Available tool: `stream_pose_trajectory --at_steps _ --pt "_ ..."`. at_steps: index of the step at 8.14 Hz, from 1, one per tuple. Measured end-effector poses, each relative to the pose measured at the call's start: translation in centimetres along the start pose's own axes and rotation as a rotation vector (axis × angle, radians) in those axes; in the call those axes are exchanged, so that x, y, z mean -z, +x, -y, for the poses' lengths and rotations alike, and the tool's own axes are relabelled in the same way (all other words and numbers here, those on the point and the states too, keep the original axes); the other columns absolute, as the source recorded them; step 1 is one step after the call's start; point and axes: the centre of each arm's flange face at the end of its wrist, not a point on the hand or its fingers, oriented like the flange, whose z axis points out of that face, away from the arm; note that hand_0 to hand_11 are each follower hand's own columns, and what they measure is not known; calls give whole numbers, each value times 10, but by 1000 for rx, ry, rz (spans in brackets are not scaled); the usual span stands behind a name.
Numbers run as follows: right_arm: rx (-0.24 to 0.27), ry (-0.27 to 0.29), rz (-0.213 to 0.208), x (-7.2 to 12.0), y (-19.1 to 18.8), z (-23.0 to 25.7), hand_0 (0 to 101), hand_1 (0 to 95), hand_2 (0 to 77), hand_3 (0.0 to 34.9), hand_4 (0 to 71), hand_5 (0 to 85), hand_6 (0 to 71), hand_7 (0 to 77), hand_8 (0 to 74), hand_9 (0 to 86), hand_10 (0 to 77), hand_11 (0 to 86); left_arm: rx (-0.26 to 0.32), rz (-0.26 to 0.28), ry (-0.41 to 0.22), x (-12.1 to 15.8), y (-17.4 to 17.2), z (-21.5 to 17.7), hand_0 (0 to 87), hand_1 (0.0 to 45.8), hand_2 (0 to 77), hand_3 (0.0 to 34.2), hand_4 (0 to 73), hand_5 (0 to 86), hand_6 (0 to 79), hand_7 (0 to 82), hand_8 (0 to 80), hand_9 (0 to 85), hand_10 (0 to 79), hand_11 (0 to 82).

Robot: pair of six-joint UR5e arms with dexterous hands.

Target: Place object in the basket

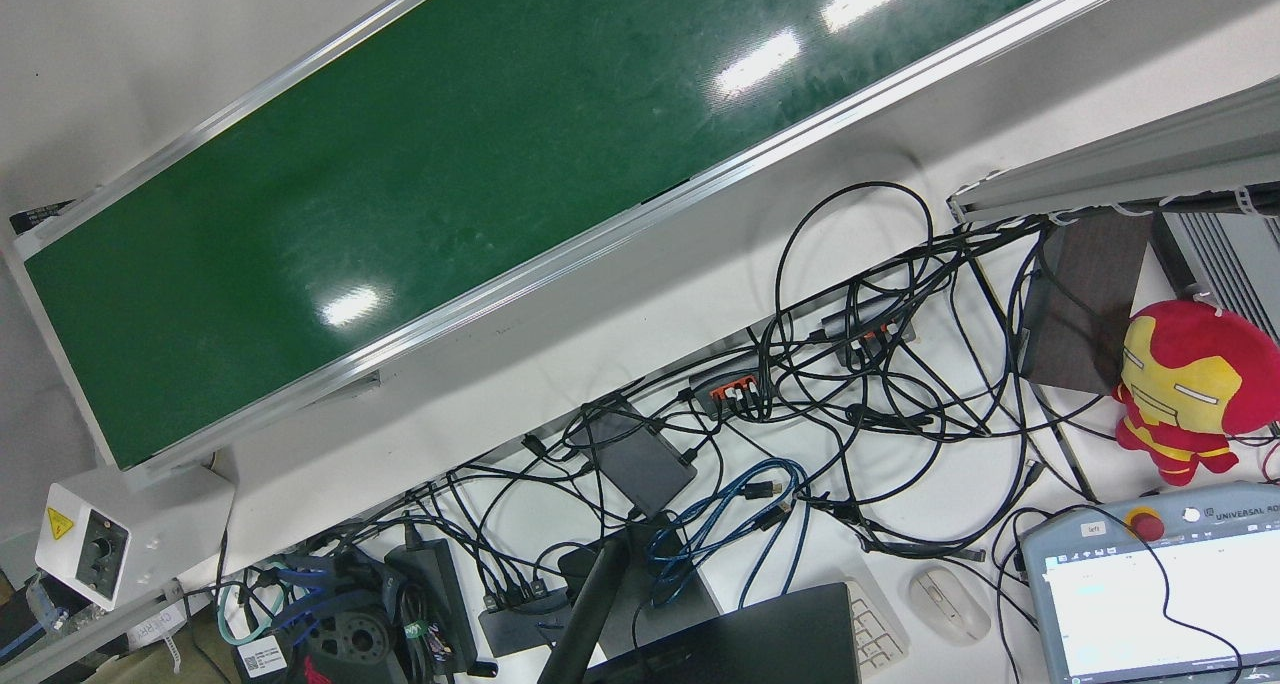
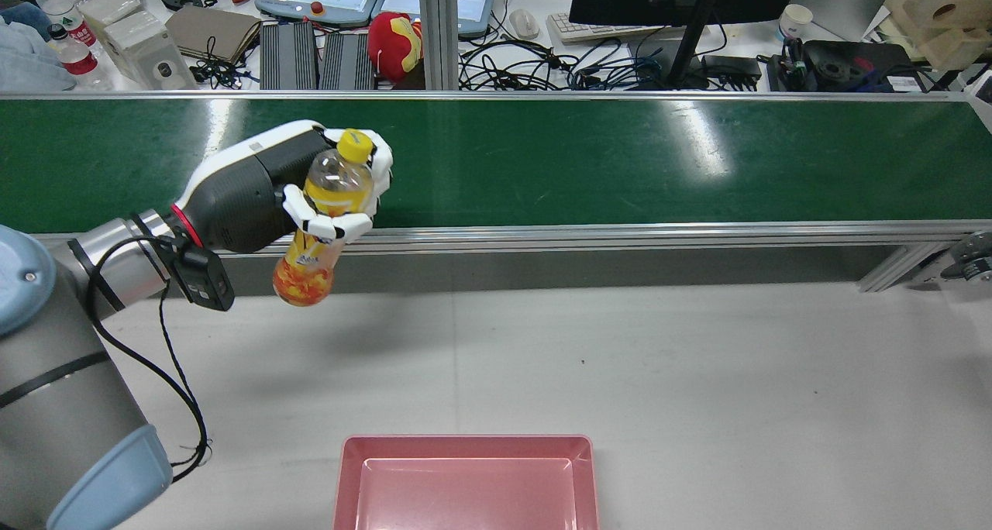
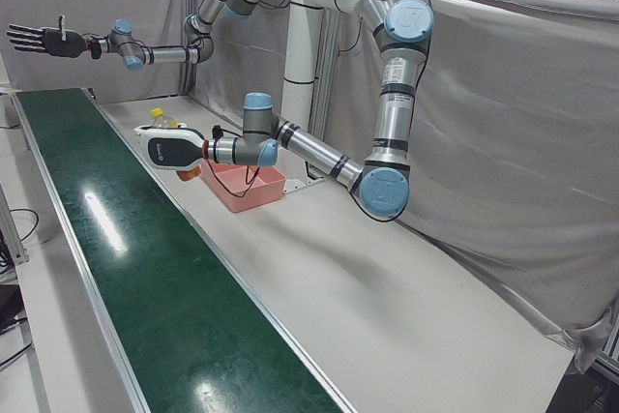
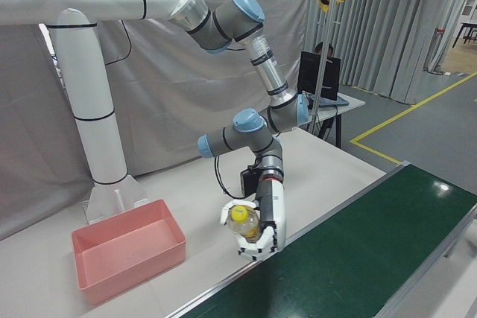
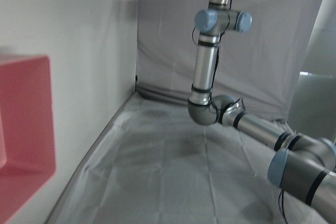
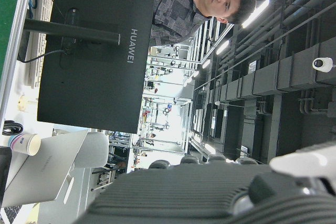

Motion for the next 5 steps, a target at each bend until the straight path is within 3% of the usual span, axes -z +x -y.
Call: stream_pose_trajectory --at_steps 3,5 --pt "1 0 1 0 0 0 3 0 0 2 0 0 0 5 0 0 0 0 52 231 -110 -4 -147 -56 704 49 485 0 371 611 556 611 693 600 611 616" --pt "0 0 0 0 0 0 3 0 5 2 0 0 0 5 0 0 0 0 67 290 -152 -5 -187 -85 729 49 485 0 376 611 556 611 693 600 611 616"
